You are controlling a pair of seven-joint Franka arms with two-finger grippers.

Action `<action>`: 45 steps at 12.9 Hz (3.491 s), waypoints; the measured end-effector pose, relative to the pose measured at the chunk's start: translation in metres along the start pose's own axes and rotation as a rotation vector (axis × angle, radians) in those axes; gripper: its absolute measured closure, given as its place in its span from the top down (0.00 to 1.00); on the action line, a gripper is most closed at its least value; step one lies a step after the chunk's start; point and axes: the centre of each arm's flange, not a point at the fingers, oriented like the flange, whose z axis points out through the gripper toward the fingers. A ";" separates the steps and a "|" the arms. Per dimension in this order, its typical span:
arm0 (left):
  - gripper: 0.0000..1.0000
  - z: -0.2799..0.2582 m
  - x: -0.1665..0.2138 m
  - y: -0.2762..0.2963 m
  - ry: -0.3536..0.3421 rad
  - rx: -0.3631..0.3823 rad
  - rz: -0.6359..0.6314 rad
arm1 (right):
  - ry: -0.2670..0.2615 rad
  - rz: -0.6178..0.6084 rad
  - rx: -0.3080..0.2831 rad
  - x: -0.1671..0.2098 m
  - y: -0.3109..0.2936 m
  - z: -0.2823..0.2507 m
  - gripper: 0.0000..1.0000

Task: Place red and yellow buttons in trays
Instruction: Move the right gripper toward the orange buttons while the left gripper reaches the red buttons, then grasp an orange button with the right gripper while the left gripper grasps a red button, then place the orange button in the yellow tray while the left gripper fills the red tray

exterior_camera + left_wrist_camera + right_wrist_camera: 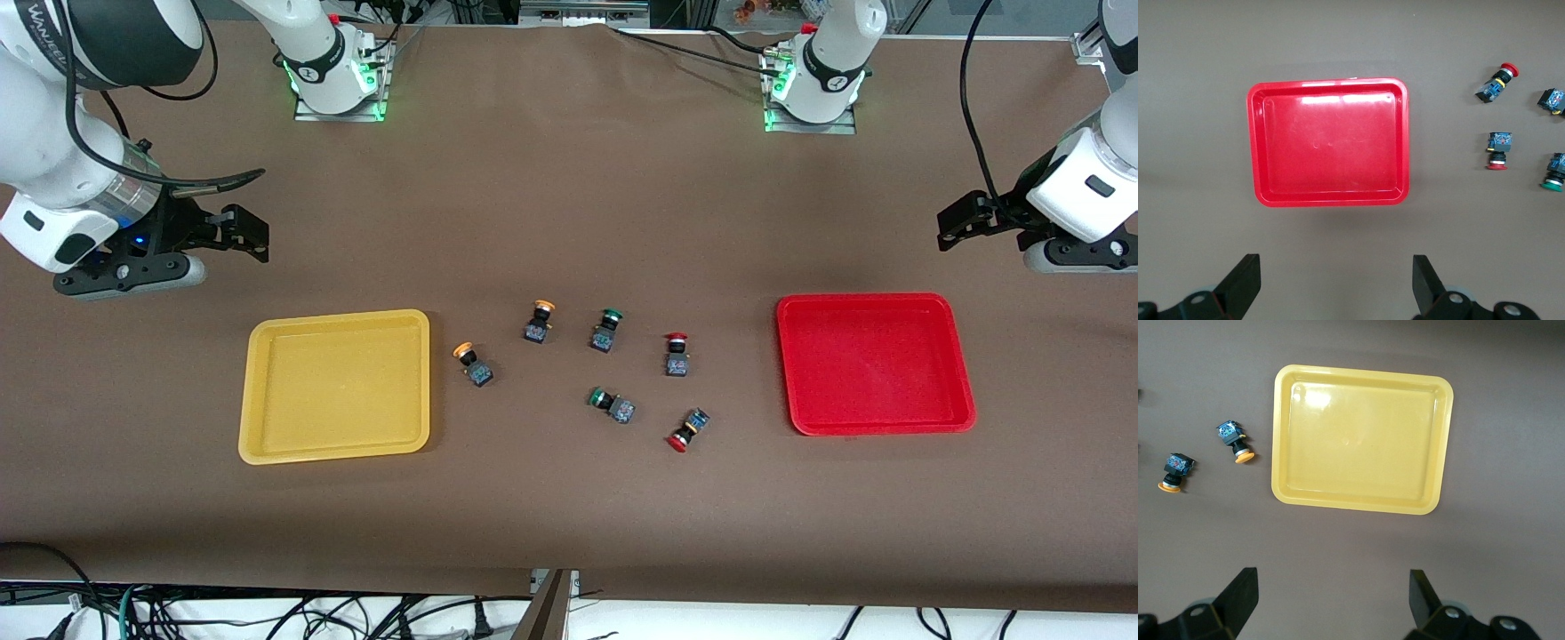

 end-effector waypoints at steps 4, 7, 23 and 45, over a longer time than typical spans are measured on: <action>1.00 0.000 0.000 0.000 0.000 0.000 0.000 | 0.000 0.000 0.000 0.000 0.000 0.000 1.00; 1.00 0.020 0.005 0.024 -0.053 -0.002 0.043 | 0.000 0.000 0.000 0.000 0.000 0.000 1.00; 1.00 0.362 0.120 0.260 0.287 -0.169 0.324 | 0.006 -0.304 -0.029 0.074 -0.194 0.268 1.00; 0.33 0.308 0.113 0.111 -0.193 0.077 0.322 | -0.003 -0.333 0.072 0.111 -0.132 0.294 0.40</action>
